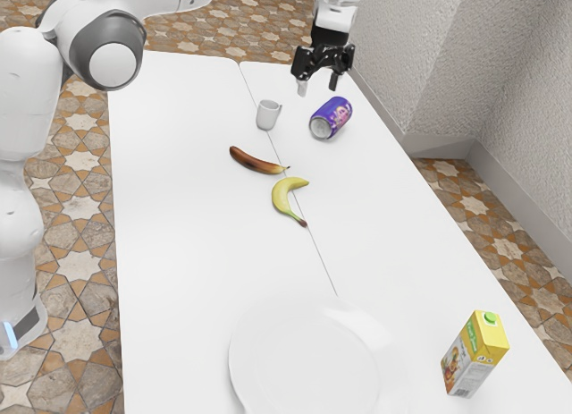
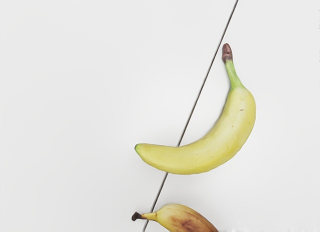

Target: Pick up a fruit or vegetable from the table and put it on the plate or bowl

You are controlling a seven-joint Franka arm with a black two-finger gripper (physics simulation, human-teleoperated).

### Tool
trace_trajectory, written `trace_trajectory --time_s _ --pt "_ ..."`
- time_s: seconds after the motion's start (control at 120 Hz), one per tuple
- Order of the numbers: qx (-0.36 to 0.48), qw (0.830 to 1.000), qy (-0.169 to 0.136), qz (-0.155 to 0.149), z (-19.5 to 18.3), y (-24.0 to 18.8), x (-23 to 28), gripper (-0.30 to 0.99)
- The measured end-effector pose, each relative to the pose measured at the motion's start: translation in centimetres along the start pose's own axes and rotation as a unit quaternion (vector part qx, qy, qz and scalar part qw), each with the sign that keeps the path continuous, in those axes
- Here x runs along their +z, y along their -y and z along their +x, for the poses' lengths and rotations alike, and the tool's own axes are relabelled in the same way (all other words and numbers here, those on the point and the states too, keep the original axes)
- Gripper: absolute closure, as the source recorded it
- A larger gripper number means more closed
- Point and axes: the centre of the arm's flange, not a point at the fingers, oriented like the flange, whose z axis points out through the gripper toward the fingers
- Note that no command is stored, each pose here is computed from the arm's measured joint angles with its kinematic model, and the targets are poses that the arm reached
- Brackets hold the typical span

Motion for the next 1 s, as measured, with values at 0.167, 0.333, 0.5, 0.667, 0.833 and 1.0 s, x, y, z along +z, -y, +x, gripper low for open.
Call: trace_trajectory --time_s 0.167,0.333,0.5,0.667,0.833,1.0 --pt "0.026 1.0 0.0 0.001 0.0 0.0 0.0 0.0" --pt "0.055 0.994 0.0 0.092 0.9 -3.7 -9.7 0.0" --pt "0.106 0.987 -0.004 0.123 4.3 -7.5 -14.3 0.0" --pt "0.168 0.985 0.028 0.018 10.3 -7.4 -4.5 0.0" --pt "0.185 0.981 0.06 -0.012 11.5 -8.0 1.1 0.0" --pt "0.164 0.984 0.064 -0.028 8.4 -4.5 5.1 0.0"
